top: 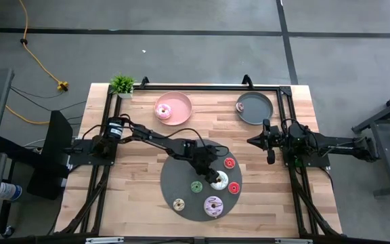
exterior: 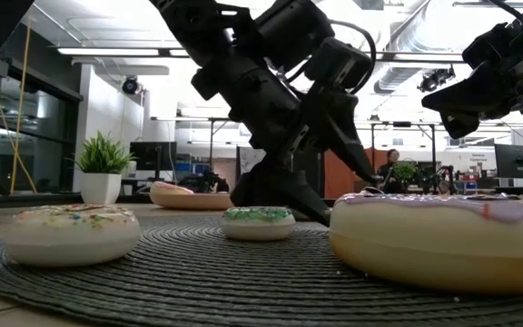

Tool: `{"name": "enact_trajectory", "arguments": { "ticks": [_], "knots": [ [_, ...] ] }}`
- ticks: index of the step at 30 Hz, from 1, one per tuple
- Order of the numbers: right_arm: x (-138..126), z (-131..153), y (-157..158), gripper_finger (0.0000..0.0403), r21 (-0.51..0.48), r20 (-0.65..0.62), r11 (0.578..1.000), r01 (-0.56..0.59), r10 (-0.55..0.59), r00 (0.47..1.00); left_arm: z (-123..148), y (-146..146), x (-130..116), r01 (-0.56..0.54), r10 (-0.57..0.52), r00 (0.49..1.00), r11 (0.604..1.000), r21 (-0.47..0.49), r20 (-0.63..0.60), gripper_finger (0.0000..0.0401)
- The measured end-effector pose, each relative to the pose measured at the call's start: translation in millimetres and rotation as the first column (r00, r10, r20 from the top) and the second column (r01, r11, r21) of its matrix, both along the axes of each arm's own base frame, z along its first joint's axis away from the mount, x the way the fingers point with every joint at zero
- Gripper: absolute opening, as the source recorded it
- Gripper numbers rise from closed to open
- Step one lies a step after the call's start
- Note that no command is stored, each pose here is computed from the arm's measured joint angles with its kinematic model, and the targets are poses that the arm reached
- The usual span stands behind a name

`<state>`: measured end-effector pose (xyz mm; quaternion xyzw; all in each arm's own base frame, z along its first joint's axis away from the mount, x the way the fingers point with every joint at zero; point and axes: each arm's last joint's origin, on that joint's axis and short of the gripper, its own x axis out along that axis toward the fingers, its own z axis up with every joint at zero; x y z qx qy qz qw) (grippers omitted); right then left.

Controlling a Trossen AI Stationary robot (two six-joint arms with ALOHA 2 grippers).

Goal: Pick & Place donuts
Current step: Put the large white donut on the pink plate

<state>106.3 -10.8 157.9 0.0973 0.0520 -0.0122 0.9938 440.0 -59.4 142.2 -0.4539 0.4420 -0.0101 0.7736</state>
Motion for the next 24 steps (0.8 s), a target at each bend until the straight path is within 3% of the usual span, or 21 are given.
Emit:
{"name": "enact_trajectory", "arguments": {
  "ticks": [17,24],
  "knots": [
    [0.0,0.0,0.0,0.0009,0.000,0.000,1.000,0.000,0.000,1.000,-2.8,-0.2,1.9,-0.008,0.008,1.000,1.000,-0.018,0.005,0.0246],
    [0.0,-0.1,0.0,0.0005,0.000,0.000,1.000,0.000,0.000,1.000,-3.0,-0.2,1.8,-0.009,0.009,1.000,1.000,-0.016,0.003,0.0187]
  ]
}}
